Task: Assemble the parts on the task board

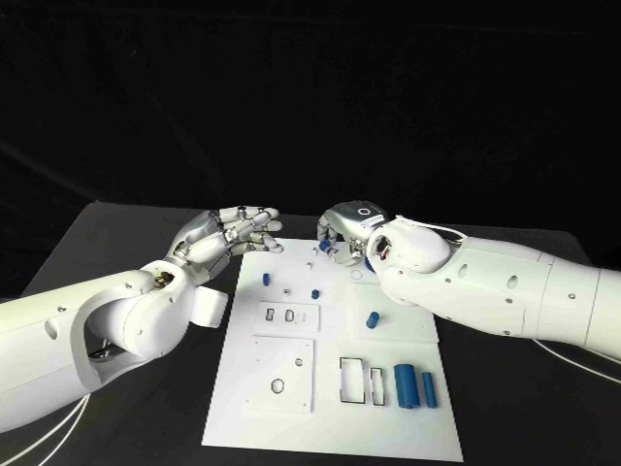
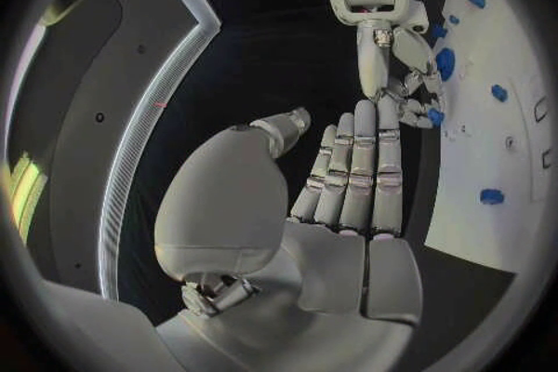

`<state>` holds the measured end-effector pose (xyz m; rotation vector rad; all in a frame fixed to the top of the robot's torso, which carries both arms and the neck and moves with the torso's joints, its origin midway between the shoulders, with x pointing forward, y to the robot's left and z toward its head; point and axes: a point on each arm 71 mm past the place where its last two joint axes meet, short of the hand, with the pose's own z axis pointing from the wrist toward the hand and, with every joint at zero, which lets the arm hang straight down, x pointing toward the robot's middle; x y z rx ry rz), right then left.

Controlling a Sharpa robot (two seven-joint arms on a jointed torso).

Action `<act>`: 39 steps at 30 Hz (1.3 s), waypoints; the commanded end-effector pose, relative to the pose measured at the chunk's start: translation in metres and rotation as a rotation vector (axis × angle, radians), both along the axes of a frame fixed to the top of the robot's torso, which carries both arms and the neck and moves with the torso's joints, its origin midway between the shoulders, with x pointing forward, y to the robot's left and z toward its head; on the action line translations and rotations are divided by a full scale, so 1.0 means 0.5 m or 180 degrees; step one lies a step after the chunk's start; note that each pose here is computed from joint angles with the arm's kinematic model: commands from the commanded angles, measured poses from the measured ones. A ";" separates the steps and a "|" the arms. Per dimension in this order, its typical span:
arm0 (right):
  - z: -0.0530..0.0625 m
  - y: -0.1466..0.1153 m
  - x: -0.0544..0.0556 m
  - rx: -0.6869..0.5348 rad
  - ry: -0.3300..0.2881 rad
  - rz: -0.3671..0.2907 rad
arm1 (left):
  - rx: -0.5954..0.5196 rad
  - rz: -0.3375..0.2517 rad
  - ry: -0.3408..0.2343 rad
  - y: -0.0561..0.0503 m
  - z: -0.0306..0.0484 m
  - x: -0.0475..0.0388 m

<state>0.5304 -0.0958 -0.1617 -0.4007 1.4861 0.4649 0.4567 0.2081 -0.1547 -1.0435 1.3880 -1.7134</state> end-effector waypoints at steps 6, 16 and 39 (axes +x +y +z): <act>0.000 0.014 0.005 0.0031 -0.0011 0.0013 | -0.0042 -0.0017 -0.0040 -0.005 0.005 0.000; -0.005 0.023 0.010 0.0016 0.0019 0.0030 | -0.0044 -0.0033 -0.0035 -0.005 0.007 0.000; -0.017 0.029 0.012 -0.0022 0.0125 0.0021 | -0.0045 -0.0043 -0.0039 -0.007 0.009 0.002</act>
